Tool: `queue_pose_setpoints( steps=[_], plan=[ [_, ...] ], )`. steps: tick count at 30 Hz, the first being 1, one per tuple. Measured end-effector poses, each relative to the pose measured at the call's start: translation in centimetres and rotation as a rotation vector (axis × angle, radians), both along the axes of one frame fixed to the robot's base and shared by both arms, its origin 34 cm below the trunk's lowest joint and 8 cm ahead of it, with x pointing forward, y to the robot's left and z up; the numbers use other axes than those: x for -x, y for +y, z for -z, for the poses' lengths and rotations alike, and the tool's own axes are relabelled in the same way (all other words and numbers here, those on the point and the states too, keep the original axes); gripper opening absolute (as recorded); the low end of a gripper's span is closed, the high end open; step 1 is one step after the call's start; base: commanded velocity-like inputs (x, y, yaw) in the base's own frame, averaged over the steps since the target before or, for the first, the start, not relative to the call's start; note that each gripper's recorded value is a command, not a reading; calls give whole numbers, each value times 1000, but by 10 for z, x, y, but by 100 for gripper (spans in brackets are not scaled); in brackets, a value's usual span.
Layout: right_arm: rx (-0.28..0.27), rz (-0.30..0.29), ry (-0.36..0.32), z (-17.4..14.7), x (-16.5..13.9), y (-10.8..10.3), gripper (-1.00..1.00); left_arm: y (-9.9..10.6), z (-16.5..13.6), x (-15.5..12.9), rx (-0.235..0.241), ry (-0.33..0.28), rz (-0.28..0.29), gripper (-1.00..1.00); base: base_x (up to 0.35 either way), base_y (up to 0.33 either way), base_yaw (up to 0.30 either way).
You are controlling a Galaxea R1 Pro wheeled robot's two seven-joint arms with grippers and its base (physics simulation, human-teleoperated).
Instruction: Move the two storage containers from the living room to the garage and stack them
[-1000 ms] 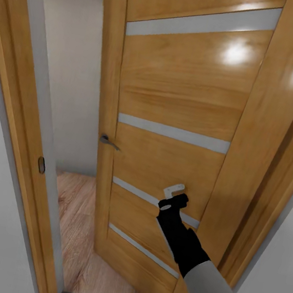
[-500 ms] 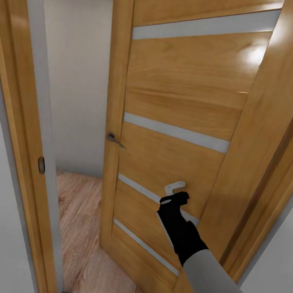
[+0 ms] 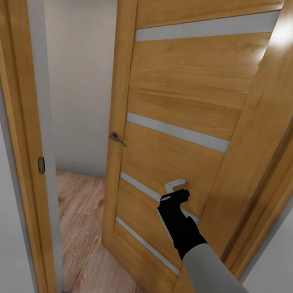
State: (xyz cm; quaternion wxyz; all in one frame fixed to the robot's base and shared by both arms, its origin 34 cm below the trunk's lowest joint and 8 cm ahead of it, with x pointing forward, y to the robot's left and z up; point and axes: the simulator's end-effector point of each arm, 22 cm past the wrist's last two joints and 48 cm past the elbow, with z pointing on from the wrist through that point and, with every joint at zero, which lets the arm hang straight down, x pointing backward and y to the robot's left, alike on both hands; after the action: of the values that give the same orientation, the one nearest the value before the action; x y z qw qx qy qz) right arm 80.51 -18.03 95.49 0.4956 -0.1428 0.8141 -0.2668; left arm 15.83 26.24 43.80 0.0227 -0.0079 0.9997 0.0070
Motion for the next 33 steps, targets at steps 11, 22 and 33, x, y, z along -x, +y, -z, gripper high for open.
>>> queue_pose_setpoints(
  steps=[11,22,33],
  plan=[
    [-15,-8,-13,-4,-1,3,100,2,0,0,-3,0,2,100,0,0,0],
    [-7,-6,-10,-2,-1,2,100,1,0,-1,-1,-1,0,100,0,0,0],
    [-19,-21,40,23,11,13,100,-3,-1,-13,5,-27,-2,100,0,0,0]
  ],
)
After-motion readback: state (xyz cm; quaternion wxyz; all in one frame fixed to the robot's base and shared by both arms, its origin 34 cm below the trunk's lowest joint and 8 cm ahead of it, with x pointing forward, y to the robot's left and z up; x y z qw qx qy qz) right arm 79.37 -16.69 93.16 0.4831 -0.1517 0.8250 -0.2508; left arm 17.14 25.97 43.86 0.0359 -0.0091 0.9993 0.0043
